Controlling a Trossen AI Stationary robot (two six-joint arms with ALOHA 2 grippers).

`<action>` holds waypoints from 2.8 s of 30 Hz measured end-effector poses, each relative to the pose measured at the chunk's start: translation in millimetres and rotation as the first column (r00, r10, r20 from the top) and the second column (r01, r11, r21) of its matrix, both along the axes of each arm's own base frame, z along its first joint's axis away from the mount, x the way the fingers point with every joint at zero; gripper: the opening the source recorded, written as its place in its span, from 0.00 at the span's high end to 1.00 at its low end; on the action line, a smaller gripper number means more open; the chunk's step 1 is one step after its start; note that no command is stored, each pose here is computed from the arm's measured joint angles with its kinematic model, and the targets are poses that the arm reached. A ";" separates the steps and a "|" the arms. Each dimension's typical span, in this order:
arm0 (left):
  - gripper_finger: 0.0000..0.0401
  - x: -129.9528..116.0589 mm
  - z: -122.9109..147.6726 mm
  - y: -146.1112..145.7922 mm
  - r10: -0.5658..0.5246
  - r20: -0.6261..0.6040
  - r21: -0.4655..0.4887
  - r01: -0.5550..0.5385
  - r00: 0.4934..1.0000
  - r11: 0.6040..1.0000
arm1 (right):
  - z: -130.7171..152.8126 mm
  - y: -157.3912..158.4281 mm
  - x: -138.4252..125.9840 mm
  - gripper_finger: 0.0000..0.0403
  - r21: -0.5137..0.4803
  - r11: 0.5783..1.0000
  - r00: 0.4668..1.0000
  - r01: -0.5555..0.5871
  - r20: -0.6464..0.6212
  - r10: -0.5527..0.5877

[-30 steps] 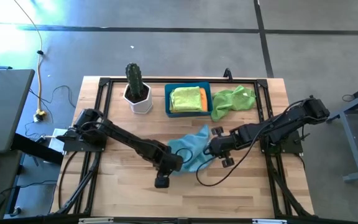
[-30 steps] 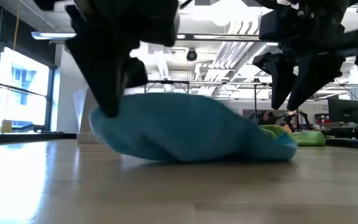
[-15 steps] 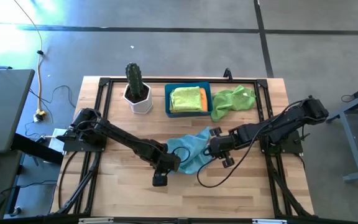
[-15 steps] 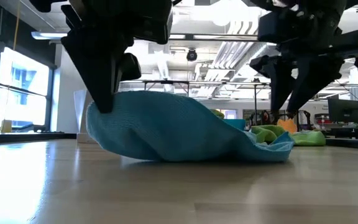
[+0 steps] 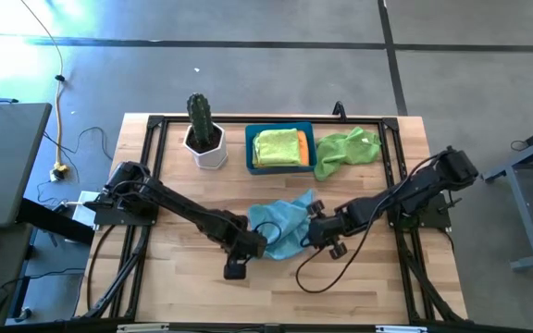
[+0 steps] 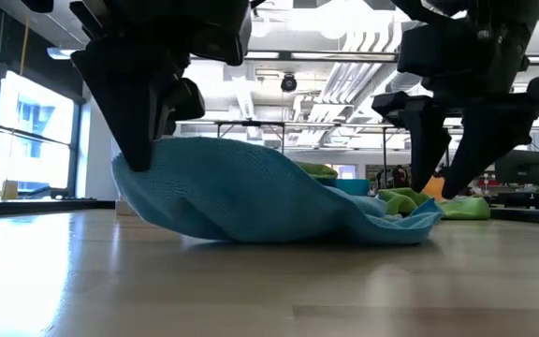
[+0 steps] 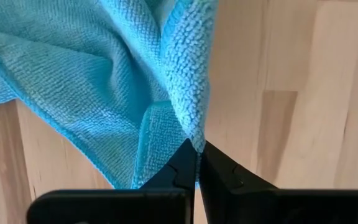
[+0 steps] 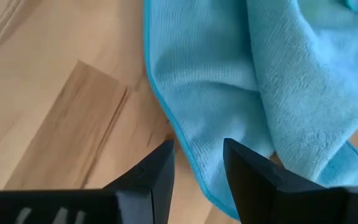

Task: Fold microfiber towels
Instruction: Fold the blue microfiber towel

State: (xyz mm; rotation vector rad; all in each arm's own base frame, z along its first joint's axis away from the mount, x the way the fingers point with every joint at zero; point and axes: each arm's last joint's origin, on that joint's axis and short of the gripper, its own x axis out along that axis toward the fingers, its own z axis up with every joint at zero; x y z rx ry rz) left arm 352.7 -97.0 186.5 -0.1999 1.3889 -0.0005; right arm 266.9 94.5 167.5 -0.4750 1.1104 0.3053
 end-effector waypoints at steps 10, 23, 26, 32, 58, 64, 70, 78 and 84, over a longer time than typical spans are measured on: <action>0.99 -2.3 -0.5 0.4 0.015 -0.025 0.004 -0.015 1.000 1.000 | -24.9 -4.1 -10.5 0.68 0.006 1.000 0.999 -0.025 0.037 0.025; 0.99 -1.2 -0.4 3.2 0.027 -0.022 0.004 -0.027 0.999 1.000 | -42.1 -11.4 -20.4 0.69 -0.070 0.996 0.994 0.054 0.102 -0.047; 0.99 -1.2 -0.4 3.2 0.027 -0.022 0.004 -0.027 0.999 1.000 | -43.3 -11.9 -21.8 0.76 -0.058 0.995 0.993 0.076 0.096 -0.070; 0.99 -1.1 -0.4 3.7 0.069 -0.022 0.012 -0.069 0.997 0.998 | -44.4 -12.3 -23.3 0.98 -0.036 0.992 0.990 0.119 0.085 -0.116; 0.99 -30.5 121.9 44.7 0.170 0.251 0.357 -0.254 0.953 0.899 | 90.8 -40.9 -37.0 1.00 0.001 0.903 0.858 0.431 0.310 -0.410; 0.99 -38.8 162.6 51.4 0.113 0.358 0.442 -0.275 0.927 0.854 | 142.9 -46.1 -39.6 1.00 -0.007 0.888 0.844 0.461 0.311 -0.436; 0.99 -44.3 184.8 53.7 0.033 0.383 0.511 -0.242 0.923 0.825 | 180.6 -47.9 -43.8 1.00 -0.030 0.874 0.835 0.485 0.315 -0.452; 0.99 -48.1 187.8 55.0 0.019 0.366 0.538 -0.228 0.931 0.812 | 202.2 -48.4 -45.3 1.00 -0.013 0.871 0.826 0.492 0.323 -0.462; 0.99 -48.0 187.3 54.4 0.030 0.367 0.516 -0.230 0.930 0.825 | 202.1 -47.9 -45.4 1.00 0.021 0.860 0.816 0.511 0.302 -0.492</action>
